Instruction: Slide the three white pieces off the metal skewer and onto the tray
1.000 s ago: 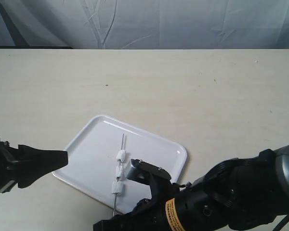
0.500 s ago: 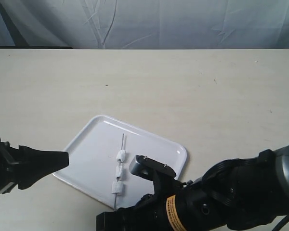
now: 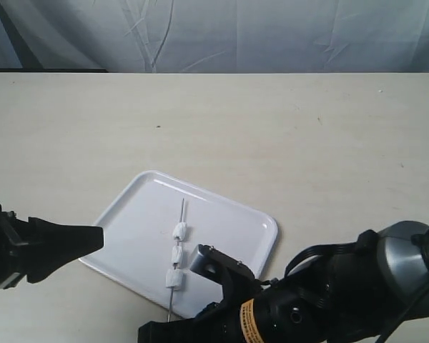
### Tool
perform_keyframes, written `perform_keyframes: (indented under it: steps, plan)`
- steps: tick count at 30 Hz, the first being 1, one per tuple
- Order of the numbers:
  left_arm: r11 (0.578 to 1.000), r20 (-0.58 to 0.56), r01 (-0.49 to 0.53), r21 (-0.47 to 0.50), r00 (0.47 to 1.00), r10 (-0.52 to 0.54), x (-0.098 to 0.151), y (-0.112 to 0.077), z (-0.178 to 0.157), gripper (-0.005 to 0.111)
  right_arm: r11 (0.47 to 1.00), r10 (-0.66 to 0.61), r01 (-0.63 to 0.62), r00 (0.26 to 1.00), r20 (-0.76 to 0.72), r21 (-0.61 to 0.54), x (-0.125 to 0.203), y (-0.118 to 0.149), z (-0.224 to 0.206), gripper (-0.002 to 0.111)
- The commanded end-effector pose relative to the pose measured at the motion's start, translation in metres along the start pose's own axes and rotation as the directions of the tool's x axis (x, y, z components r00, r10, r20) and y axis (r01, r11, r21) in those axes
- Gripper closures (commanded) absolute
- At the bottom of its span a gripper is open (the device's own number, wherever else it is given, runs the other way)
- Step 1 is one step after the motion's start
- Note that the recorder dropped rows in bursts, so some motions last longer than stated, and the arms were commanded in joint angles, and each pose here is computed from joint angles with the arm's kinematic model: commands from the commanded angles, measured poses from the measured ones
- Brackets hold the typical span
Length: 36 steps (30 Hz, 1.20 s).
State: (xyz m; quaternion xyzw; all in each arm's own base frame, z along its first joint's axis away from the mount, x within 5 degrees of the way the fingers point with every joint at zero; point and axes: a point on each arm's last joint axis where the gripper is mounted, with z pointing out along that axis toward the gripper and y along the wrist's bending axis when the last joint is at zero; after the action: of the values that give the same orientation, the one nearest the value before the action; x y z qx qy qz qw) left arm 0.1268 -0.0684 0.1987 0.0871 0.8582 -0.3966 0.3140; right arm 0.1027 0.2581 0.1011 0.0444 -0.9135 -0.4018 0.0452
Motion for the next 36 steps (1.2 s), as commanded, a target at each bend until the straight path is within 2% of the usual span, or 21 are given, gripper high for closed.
perform_keyframes:
  steps: [1,17,23,29,36]
  plan:
    - [1.0,0.003,-0.001,0.01,1.0,0.001,-0.0006,-0.0013,0.0004,0.055,0.999,0.035,-0.035,0.999,-0.013,-0.027,0.0006,0.0021,0.0016,0.061]
    - [1.0,0.001,-0.004,0.014,1.0,0.004,-0.0004,-0.0016,0.0004,0.055,0.992,0.118,-0.119,0.993,-0.024,-0.05,-0.0006,-0.004,0.0111,0.062]
    - [1.0,0.001,-0.004,0.014,1.0,0.004,-0.0004,-0.0016,0.0004,0.055,0.993,0.112,-0.112,0.994,-0.02,-0.044,-0.0009,-0.0045,0.0111,0.089]
    - [1.0,0.0,-0.004,0.018,1.0,0.004,-0.0003,-0.0019,0.0004,0.055,0.993,0.112,-0.112,0.994,-0.006,-0.021,-0.0019,-0.0068,0.0112,0.089]
    - [1.0,0.0,-0.004,0.018,1.0,0.004,-0.0003,-0.0019,0.0004,0.055,0.997,0.075,-0.075,0.997,-0.005,-0.021,-0.0019,-0.0068,0.0112,0.096]
